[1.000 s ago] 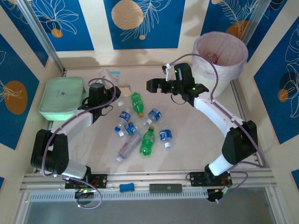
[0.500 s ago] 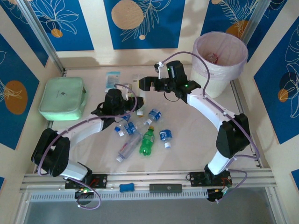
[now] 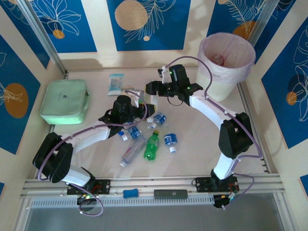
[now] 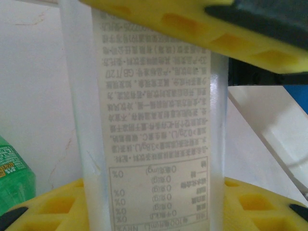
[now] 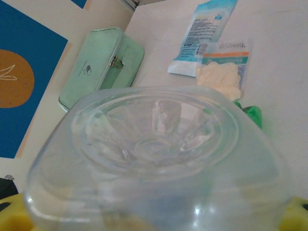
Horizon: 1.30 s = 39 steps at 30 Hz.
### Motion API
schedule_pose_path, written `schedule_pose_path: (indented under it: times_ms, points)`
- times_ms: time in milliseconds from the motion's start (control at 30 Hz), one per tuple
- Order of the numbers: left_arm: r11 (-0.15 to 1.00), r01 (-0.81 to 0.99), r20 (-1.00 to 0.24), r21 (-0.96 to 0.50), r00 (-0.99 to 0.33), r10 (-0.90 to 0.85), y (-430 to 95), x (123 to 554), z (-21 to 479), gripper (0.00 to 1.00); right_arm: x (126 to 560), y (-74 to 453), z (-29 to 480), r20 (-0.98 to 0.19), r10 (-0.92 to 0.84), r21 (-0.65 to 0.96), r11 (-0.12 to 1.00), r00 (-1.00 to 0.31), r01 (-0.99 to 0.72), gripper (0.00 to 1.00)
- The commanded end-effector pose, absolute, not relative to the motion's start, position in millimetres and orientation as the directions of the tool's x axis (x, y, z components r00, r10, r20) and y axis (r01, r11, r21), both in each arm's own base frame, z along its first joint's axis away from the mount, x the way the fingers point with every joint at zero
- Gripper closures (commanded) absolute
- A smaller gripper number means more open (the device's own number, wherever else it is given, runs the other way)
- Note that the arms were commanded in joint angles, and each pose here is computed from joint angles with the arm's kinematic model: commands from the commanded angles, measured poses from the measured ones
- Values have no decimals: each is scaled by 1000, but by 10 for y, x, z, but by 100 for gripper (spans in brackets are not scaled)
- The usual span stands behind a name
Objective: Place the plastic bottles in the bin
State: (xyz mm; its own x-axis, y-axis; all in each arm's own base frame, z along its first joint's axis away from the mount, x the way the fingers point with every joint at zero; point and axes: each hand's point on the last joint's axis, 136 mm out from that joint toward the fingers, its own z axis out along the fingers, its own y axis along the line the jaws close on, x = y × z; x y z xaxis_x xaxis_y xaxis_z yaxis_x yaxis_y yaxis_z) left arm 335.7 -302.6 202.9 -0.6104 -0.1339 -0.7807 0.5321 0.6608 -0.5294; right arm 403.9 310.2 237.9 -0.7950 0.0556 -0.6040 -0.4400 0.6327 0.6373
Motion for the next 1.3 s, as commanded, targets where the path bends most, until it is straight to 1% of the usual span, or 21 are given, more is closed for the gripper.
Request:
schedule_pose_path:
  times_ms: [0,33,100,167,233,267,400,500,567,733,833,933,1033,1167,1267]
  points:
    - [623,589,-813,-515,-566,-136,-3108,3322,2220,59,4029,3097,2475,-606,68,654,609,-792,-449,49]
    - [624,588,-812,-515,-567,-137,-3106,3322,2219,50,4034,3082,2486,-609,73,654,609,-790,-448,50]
    - [626,588,-816,-512,-560,-141,-3095,3329,2247,38,4039,3044,2489,-613,77,651,614,-787,-447,52]
    - [642,581,-822,-500,-552,-141,-3063,3338,2265,18,4054,2988,2515,-621,83,642,624,-780,-445,53]
    - [670,567,-832,-479,-537,-140,-3003,3357,2277,5,4085,2906,2558,-633,90,628,640,-769,-443,54]
    - [691,554,-838,-464,-528,-140,-2949,3379,2277,0,4105,2850,2599,-643,94,618,650,-760,-442,54]
    - [774,483,-857,-409,-496,-143,-2718,3442,2266,0,4213,2560,2852,-697,109,557,705,-708,-440,54]
    - [854,369,-853,-367,-500,-150,-2439,3518,2156,0,4310,2279,3188,-761,122,493,747,-637,-446,54]
    - [888,297,-842,-350,-514,-160,-2260,3556,2062,0,4372,2079,3474,-809,129,443,775,-574,-450,54]
    - [918,149,-804,-366,-548,-232,-1895,3622,1856,0,4533,1585,4202,-912,117,291,859,-392,-421,54]
    - [908,95,-774,-408,-563,-289,-1756,3649,1763,0,4645,1235,4645,-960,113,203,913,-258,-353,54]
    - [897,59,-755,-438,-566,-331,-1672,3670,1684,0,4754,874,5024,-981,133,166,951,-138,-261,54]
    - [895,40,-750,-445,-562,-348,-1627,3680,1635,0,4886,532,5269,-992,121,126,980,-42,-155,54]
    - [899,28,-748,-438,-567,-347,-1597,3671,1611,0,5033,145,5472,-996,78,77,997,38,-16,54]
    - [901,15,-746,-433,-567,-349,-1563,3664,1608,0,5153,-95,5496,-997,55,59,996,56,71,54]
